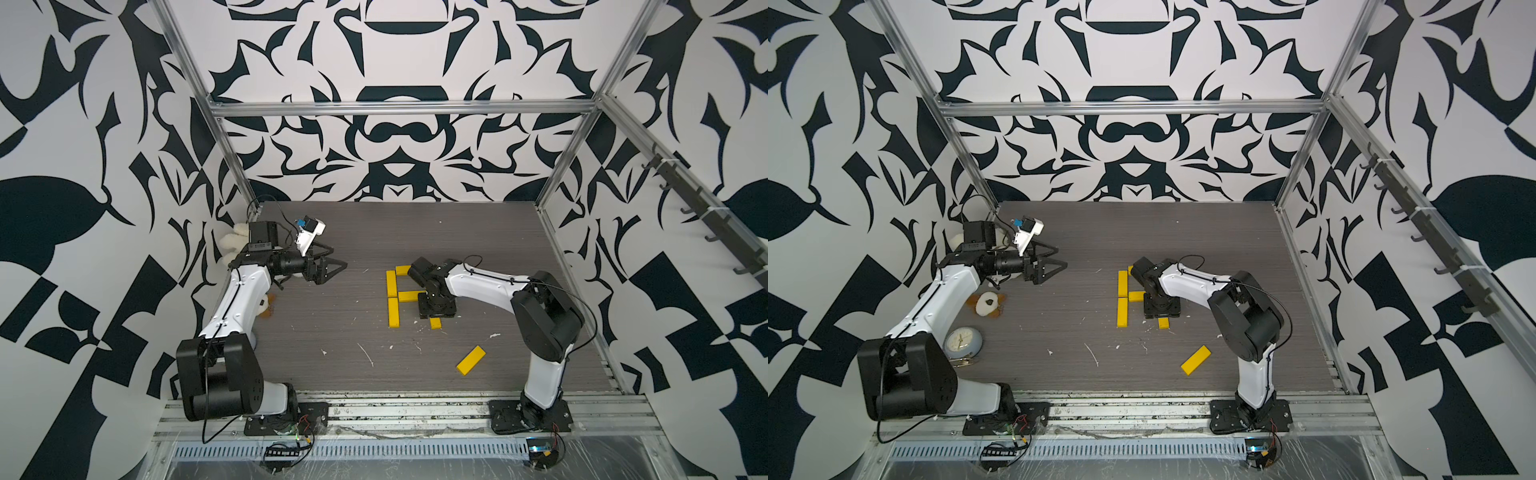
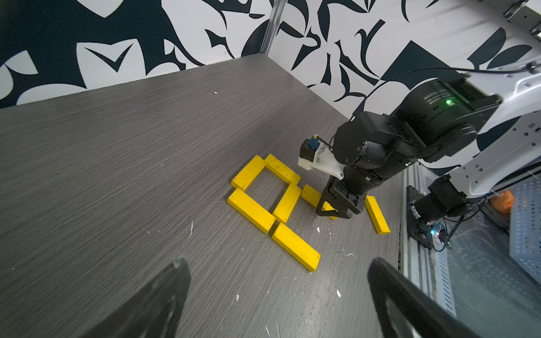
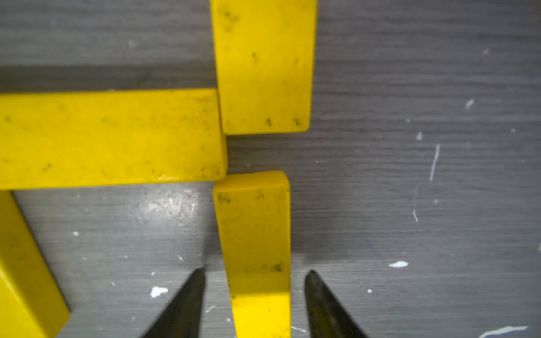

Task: Assemble the number 8 with building blocks
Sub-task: Assemble the building block at the center of the board.

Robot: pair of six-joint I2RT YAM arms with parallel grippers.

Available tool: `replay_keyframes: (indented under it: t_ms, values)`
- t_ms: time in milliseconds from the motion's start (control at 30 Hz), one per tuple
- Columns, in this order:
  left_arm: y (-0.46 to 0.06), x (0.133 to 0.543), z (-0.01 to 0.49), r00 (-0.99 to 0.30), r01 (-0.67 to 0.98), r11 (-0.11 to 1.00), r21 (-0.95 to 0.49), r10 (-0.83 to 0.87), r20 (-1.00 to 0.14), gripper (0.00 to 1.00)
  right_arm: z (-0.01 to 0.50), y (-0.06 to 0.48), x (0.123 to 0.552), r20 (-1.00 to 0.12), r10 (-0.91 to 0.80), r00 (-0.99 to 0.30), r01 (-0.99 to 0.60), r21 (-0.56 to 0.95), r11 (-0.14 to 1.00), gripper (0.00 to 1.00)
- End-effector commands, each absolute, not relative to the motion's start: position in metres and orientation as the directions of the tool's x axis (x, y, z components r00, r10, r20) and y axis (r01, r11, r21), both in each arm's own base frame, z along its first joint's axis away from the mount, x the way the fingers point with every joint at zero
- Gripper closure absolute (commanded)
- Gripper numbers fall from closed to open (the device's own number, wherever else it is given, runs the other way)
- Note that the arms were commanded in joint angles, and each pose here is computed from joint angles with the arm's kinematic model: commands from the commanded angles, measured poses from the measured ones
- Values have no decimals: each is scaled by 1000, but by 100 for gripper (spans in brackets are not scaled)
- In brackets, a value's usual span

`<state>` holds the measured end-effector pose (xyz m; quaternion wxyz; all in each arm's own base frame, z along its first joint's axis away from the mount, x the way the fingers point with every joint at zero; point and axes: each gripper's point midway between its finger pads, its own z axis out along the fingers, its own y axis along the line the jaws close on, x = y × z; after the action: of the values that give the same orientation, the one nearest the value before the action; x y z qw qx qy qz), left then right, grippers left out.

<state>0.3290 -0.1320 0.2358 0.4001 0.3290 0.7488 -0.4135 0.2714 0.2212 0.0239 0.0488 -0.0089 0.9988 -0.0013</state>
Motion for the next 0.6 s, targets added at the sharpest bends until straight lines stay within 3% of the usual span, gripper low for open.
replay_keyframes:
  t_ms: [0,167,367,567]
  values:
    - [-133,324,249,-436,841,422,-340,156,-886,1,30,227,276,-110,-16,-994,-17,6,1000,42]
    - [-133,324,249,-438,840,421,-343,153,-886,1,33,226,277,-116,-15,-993,-16,8,1000,44]
    - [-133,324,249,-436,842,418,-342,153,-887,1,32,223,274,-114,-11,-993,-11,1,1000,57]
    - [-133,324,249,-437,841,417,-343,152,-887,1,29,223,273,-112,-5,-994,-6,3,1000,60]
